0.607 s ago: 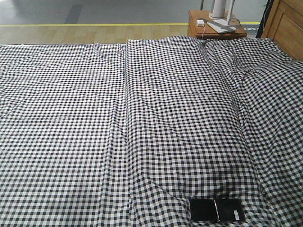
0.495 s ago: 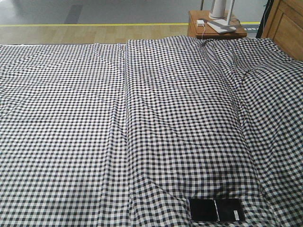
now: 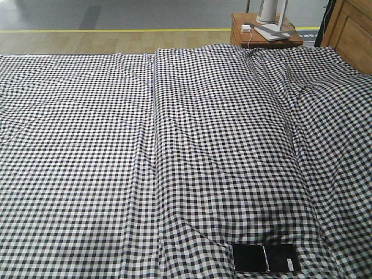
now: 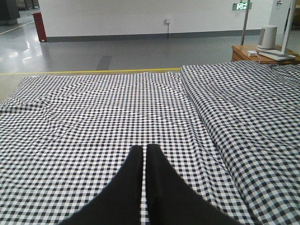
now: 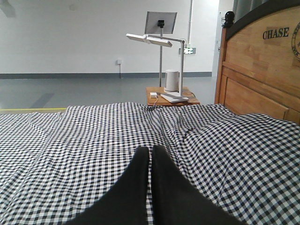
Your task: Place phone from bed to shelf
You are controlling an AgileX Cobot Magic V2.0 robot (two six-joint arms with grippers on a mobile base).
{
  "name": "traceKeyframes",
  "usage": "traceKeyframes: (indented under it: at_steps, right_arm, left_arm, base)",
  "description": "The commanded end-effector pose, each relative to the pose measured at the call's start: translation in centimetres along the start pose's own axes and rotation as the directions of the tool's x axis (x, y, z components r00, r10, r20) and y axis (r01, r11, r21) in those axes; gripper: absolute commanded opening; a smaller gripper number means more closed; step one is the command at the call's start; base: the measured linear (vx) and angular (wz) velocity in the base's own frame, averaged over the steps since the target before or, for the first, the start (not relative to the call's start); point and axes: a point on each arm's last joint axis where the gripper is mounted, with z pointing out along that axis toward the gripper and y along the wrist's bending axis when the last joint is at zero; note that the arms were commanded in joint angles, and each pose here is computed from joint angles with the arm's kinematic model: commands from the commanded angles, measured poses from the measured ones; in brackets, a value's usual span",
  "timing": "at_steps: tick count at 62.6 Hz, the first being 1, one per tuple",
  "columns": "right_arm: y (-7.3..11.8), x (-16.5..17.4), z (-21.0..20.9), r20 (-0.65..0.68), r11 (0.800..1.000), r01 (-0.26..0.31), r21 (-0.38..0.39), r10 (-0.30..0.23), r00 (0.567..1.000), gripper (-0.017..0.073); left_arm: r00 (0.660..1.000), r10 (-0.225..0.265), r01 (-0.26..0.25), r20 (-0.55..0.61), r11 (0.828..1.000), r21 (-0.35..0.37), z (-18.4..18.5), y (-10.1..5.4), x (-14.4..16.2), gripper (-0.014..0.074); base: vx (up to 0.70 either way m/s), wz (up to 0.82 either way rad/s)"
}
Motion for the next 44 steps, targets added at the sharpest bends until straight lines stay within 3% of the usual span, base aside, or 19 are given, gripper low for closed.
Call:
traceKeyframes:
  at_steps: [1,44]
  right_arm:
    - [-0.07,-0.39,-0.08,0.073,1.000,0.012,0.011,-0.013,0.997,-0.0005]
    - [-0.08,-0.45,-0.08,0.079,1.000,0.012,0.012,-0.013,0.997,-0.0005]
  left_arm:
    - [0.997,-0.009,0.009,0.071,1.000,-0.003,-0.03,0.02,-0.43,0.0001]
    - [0.997,-0.009,0.009,0.071,1.000,-0.003,-0.03,0.02,-0.43,0.0001]
  base:
    - [0.00,0.00]
    - [0.00,0.00]
